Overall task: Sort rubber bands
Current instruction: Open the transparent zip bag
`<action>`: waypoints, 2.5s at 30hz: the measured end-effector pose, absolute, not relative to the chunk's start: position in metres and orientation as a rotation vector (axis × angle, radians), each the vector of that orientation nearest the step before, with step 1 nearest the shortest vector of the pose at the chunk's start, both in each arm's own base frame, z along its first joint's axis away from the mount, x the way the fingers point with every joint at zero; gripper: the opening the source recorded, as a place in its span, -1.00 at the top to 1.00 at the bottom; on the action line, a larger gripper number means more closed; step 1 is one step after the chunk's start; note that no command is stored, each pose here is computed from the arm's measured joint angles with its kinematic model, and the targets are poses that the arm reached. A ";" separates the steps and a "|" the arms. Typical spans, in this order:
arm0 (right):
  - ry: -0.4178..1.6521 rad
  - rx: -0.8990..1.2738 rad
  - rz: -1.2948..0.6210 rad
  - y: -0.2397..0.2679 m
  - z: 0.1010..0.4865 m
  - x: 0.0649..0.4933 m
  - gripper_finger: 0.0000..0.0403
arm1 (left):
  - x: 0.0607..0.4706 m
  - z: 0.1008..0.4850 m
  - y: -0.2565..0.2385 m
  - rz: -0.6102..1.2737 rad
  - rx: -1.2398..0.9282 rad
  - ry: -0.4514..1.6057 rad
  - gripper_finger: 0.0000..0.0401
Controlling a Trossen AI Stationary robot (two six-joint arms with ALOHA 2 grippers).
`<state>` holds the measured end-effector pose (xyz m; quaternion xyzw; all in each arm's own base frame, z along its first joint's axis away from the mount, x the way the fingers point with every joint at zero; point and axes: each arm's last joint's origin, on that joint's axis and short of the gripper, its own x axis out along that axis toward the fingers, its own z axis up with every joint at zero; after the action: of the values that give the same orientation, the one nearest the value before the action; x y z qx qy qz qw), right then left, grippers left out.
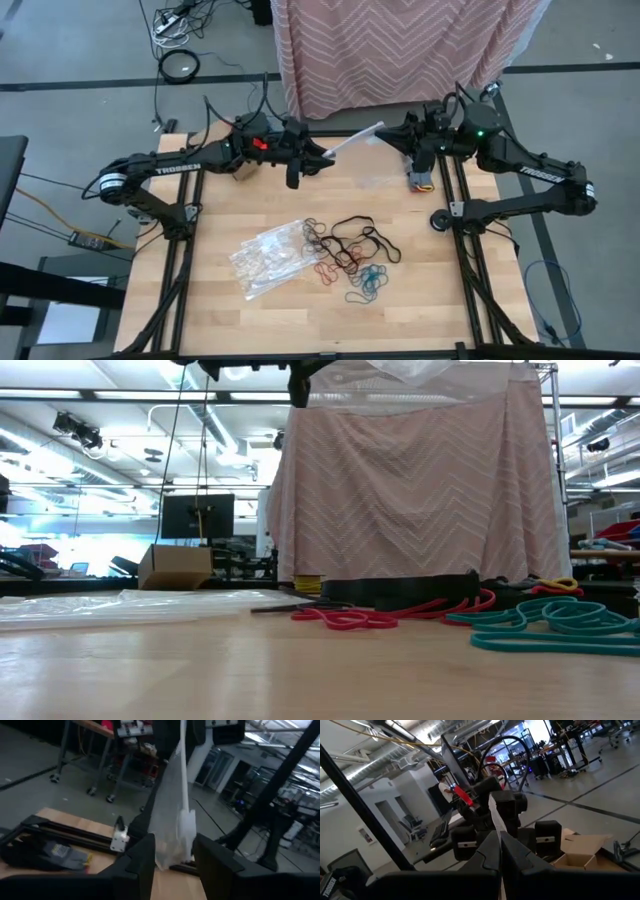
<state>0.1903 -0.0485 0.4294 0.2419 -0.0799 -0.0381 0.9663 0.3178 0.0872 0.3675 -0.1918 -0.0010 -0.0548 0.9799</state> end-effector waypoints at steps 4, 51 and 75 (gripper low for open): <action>-0.162 0.489 -0.077 -0.049 0.429 0.190 1.00 | 0.317 0.366 0.089 -0.097 -0.391 0.005 0.58; 0.463 0.121 0.194 -0.062 0.391 0.300 0.32 | 0.312 0.362 0.087 -0.193 -0.153 0.779 1.00; 0.473 0.089 0.168 -0.072 0.372 0.326 0.47 | 0.327 0.364 0.083 -0.217 -0.159 0.686 1.00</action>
<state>0.3257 -0.0717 0.3725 0.0440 0.2341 0.0833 0.9677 0.3269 0.0831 0.3642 -0.0775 0.3351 -0.1061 0.9330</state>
